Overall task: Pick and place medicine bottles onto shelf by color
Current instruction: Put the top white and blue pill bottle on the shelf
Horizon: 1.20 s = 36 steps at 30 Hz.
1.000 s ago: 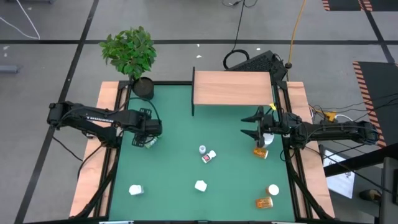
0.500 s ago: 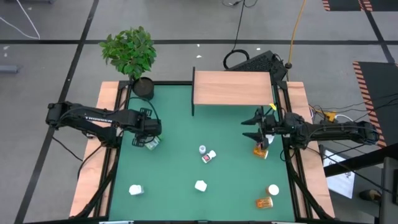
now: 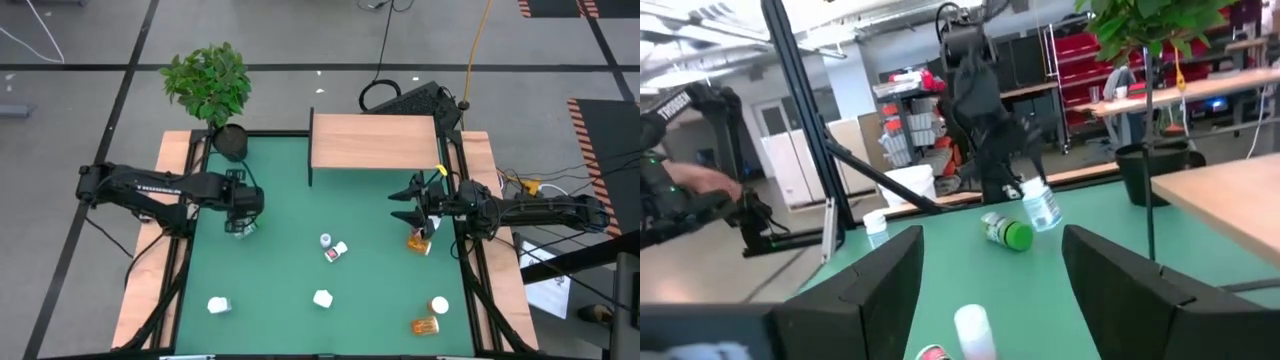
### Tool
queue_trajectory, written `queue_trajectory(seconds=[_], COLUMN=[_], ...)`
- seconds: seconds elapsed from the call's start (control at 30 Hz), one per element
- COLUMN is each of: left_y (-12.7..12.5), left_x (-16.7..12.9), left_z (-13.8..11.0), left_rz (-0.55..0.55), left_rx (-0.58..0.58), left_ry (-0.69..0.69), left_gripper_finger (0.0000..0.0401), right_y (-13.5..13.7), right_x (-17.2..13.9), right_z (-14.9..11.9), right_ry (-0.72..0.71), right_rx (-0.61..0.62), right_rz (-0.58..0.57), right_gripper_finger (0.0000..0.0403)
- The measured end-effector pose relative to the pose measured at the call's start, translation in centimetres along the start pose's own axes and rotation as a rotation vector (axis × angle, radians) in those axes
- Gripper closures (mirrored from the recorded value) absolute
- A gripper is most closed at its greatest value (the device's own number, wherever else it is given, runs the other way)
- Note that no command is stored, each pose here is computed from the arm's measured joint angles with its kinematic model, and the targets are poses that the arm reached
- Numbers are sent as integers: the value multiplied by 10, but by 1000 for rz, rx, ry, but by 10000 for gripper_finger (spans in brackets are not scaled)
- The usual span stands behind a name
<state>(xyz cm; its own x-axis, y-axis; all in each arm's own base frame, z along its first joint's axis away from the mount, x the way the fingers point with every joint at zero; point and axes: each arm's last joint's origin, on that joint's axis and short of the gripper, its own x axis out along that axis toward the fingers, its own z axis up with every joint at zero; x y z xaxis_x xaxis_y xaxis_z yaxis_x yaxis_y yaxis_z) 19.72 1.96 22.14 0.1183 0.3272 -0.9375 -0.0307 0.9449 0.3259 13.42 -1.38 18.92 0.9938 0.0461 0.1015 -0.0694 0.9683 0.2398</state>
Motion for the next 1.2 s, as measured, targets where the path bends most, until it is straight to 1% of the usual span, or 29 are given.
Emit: queue_trajectory(seconds=[0.07, 0.17, 0.23, 0.33, 0.43, 0.5, 0.6, 0.7, 0.83, 0.9, 1.0, 1.1, 1.2], left_y=[6, 18, 26, 43, 61, 75, 96, 118, 146, 162, 186, 205, 220], left_x=[-14, -39, -56, -79, -95, -103, -106, -107, -112, -113, -111, -94, -72], left_z=[9, 23, 30, 45, 63, 79, 104, 129, 155, 164, 173, 175, 174], left_rz=[4, -13, -39, -37, -23, -12, -6, 4, 28, 47, 39, 20, -22], left_rx=[-103, -215, -258, -321, -356, -367, -342, -318, -308, -306, -313, -316, -324], left_ry=[-54, -151, -214, -283, -277, -270, -203, -182, -206, -243, -301, -328, -304], left_gripper_finger=[224, 218, 212, 211, 217, 220, 220, 212, 205, 205, 210, 216, 215], right_y=[0, 0, 0, 0, 0, 1, 2, 3, 2, 2, 2, 1, 1], right_x=[0, 0, 0, 0, 0, 1, 2, 3, 3, 3, 3, 3, 3], right_z=[0, 1, 1, 1, 3, 5, 11, 14, 11, 10, 10, 10, 10], right_ry=[0, -5, -14, -14, -18, -25, -43, -48, -25, -16, -17, -21, -18], right_rx=[29, 56, 67, 72, 74, 81, 83, 83, 87, 77, 65, 64, 65], right_rz=[0, 1, 3, 3, 2, 5, 11, 12, 4, 0, -9, -29, -33], right_gripper_finger=[167, 167, 167, 167, 167, 167, 167, 167, 167, 167, 167, 167, 167])
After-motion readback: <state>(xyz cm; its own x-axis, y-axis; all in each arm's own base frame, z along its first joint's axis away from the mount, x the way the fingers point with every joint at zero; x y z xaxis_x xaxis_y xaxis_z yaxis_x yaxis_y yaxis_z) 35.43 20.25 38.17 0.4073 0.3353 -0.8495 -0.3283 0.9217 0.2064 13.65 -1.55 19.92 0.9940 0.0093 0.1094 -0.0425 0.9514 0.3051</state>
